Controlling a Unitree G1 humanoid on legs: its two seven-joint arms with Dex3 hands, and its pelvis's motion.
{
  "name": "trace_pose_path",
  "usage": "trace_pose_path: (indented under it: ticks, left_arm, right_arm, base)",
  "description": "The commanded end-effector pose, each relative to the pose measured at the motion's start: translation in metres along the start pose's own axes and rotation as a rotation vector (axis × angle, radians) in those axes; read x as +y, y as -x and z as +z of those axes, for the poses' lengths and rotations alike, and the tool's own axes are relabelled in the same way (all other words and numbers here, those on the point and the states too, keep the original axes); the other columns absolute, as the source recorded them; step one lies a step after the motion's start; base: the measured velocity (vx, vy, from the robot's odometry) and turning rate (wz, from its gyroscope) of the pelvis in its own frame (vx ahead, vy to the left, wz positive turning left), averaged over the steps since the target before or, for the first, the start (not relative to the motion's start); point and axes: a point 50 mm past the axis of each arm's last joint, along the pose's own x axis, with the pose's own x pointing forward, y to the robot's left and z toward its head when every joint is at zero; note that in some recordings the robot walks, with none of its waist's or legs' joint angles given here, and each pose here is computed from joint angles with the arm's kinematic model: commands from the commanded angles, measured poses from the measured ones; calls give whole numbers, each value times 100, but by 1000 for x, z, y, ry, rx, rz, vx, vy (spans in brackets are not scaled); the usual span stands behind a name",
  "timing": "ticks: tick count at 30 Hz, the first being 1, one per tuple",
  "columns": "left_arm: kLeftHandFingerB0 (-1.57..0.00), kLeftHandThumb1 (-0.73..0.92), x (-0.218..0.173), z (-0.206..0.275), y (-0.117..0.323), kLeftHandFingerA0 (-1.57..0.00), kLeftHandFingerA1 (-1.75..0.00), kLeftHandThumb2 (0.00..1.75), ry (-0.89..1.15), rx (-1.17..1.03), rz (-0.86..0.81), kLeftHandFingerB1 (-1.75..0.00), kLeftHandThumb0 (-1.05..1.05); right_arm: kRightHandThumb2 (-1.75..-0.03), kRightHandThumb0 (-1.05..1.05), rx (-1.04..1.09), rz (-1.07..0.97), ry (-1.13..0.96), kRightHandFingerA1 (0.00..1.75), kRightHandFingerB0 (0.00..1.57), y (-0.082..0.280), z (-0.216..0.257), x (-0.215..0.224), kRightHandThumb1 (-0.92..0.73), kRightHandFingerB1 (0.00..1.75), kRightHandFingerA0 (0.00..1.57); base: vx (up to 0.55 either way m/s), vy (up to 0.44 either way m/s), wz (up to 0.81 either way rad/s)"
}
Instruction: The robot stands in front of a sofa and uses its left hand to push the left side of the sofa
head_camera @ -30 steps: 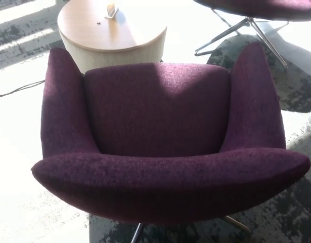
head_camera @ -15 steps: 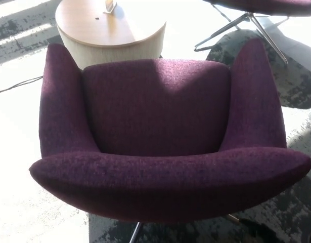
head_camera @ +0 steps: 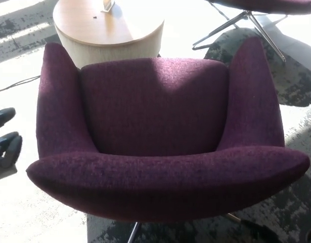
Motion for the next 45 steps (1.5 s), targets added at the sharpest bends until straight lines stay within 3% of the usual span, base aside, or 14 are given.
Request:
trace_pose_path:
  ticks: [1, 4, 5, 12, 13, 16, 17, 18, 28, 30, 31, 37, 38, 45]
  left_arm:
    - [0, 48, -32, -10, -11, -3, -52, 112, -49, 77, -77, -48, -37]
    - [0, 48, -33, -10, -11, -3, -52, 112, -51, 81, -80, -48, -37]
    - [-17, 92, -42, -14, -13, -12, -40, 74, -64, 97, -108, -35, -83]
    - [-16, 92, -56, -27, -11, -14, -40, 74, -90, 152, -146, -34, -85]
    - [0, 47, -58, -29, -10, -2, -50, 111, -88, 159, -151, -47, -38]
    - [-1, 46, -59, -33, -6, -3, -50, 111, -97, 161, -159, -47, -37]
    - [-1, 46, -60, -34, -5, -3, -50, 111, -101, 160, -161, -47, -37]
    - [-18, 92, -61, -35, -4, -17, -39, 73, -104, 162, -166, -34, -86]
    - [-24, 92, -94, -30, -1, -25, -39, 75, -137, 111, -294, -34, -83]
    - [-20, 78, -102, -28, -1, -23, -46, 91, -146, 95, -319, -40, -89]
    - [-25, 92, -111, -26, -1, -25, -41, 74, -149, 77, -351, -35, -81]
    - [-24, 92, -139, -16, 4, -25, -40, 72, -194, 39, -479, -34, -79]
    - [-23, 91, -145, -14, 5, -24, -40, 72, -207, 33, -506, -33, -80]
    - [-27, 92, -166, -11, 16, -26, -39, 69, -237, 41, -627, -33, -78]
  right_arm:
    - [-66, -71, -26, 22, 6, 36, 50, 4, -1, 4, -81, 35, 50]
    - [-66, -71, -27, 23, 7, 36, 50, 4, -1, 5, -81, 35, 50]
    - [-65, -72, -25, 23, 0, 36, 49, 4, -2, 4, -81, 35, 52]
    - [-65, -69, -41, 40, -25, 37, 50, 5, 0, 7, -81, 36, 54]
    - [-65, -69, -46, 43, -29, 38, 51, 4, 1, 5, -80, 36, 54]
    - [-76, -74, -52, 39, -25, 43, 48, 5, 2, 5, -71, 40, 53]
    - [-76, -74, -55, 40, -24, 43, 48, 5, 2, 5, -71, 40, 53]
    - [-65, -67, -52, 36, -24, 37, 52, 5, 1, 4, -80, 36, 55]
    - [-65, -68, -63, 45, -6, 38, 54, 2, 5, 7, -80, 37, 57]
    - [-65, -69, -65, 42, 5, 38, 53, 2, 5, 6, -81, 37, 57]
    - [-73, -75, -66, 39, 11, 42, 50, 2, 6, 5, -71, 39, 56]
    - [-65, -71, -75, 39, 13, 39, 53, -2, 10, 7, -80, 36, 60]
    - [-76, -77, -75, 42, 18, 44, 49, -2, 10, 7, -70, 41, 57]
    - [-76, -76, -87, 45, 27, 44, 50, -3, 12, 7, -69, 41, 59]
  base:
    - [0, 0, 0]
    - [0, 0, 0]
    - [0, 0, 0]
    - [0, 0, 0]
    - [0, 0, 0]
    - [0, 0, 0]
    - [0, 0, 0]
    - [0, 0, 0]
    - [0, 0, 0]
    - [0, 0, 0]
    - [0, 0, 0]
    - [0, 0, 0]
    - [0, 0, 0]
    - [0, 0, 2]
